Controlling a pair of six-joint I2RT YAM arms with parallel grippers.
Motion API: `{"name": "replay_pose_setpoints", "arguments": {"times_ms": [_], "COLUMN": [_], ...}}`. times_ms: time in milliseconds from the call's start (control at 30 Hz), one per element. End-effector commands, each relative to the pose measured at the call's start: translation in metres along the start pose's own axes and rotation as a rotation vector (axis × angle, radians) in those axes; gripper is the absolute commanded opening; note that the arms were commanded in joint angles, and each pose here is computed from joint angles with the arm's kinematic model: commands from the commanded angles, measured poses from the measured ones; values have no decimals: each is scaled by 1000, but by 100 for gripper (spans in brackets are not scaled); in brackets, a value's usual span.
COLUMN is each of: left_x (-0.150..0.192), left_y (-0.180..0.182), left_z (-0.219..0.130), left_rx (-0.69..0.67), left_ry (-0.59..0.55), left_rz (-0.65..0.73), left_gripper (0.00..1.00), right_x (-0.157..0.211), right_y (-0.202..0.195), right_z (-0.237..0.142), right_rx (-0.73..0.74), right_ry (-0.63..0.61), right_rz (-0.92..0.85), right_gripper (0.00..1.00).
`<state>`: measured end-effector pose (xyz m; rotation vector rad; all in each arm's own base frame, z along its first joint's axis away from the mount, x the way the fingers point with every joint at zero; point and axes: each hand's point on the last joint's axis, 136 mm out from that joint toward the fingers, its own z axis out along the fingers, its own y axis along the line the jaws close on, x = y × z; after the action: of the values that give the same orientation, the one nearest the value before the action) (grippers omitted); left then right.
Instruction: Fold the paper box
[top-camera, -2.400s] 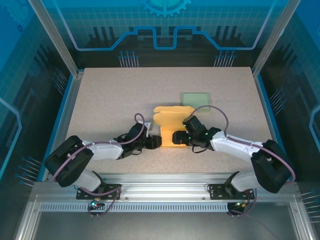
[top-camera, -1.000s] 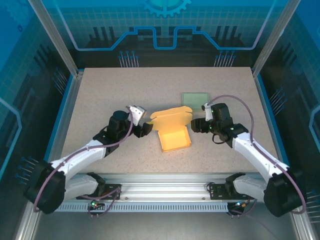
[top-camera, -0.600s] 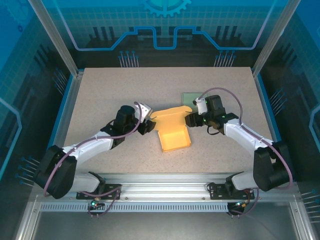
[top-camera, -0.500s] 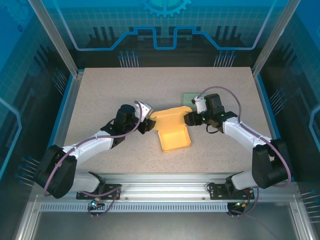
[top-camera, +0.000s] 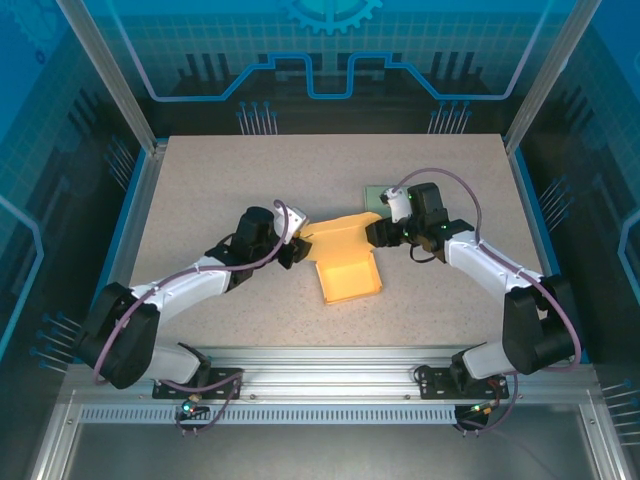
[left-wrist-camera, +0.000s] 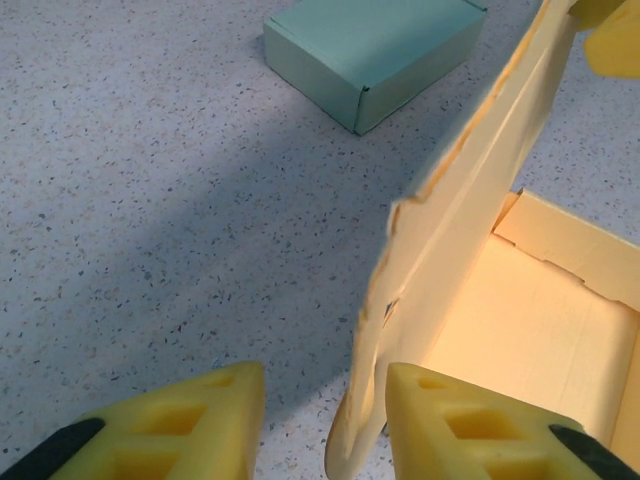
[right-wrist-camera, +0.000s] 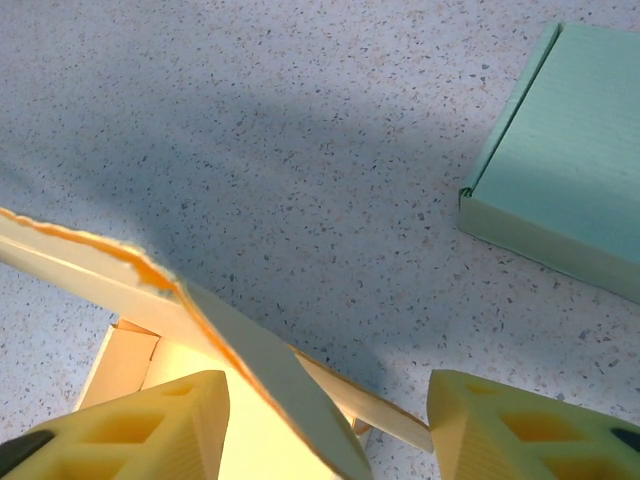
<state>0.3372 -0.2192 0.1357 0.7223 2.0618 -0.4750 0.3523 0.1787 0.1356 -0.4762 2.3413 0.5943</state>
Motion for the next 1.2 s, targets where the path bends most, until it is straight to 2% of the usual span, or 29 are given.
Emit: {"name": "replay_pose_setpoints", "arguments": {"times_ms": [0,67,200,333,467,667,900,1067,1167], "left_x": [-10,-8,-6,-2,-1,-10,-34,-51,-47], "left_y": [-7,-10,-15,-18,-17,-17,-16,-22,-20], "left_z": [0,2,5,8,7,3,5,3,1], "left_rx": [39,46,47,20,-17,-53,-78,-64,-74], "left_ry": [-7,7,22,53,74,49,-21,-70,-63], "left_rz": [9,9,9,28,38,51,34,11,18], "left_gripper": [36,35,23,21,12,3,4,10,18], "right_x": [-8,-6,-3,-1,1,0,5,5,5], "right_y": [11,12,12,12,12,17,29,30,25], "right_z": [1,1,3,3,1,-4,-3,-2,-8], "right_rx": [-26,-22,-14,-2,2,9,10,95,136], "right_ry": [-16,-14,-5,-2,-6,-24,-37,-63,-88], "right_rz": [-32,-37,-39,-42,-42,-53,-68,-89,-77], "right_gripper": [55,51,45,40,35,27,21,19,20]}}
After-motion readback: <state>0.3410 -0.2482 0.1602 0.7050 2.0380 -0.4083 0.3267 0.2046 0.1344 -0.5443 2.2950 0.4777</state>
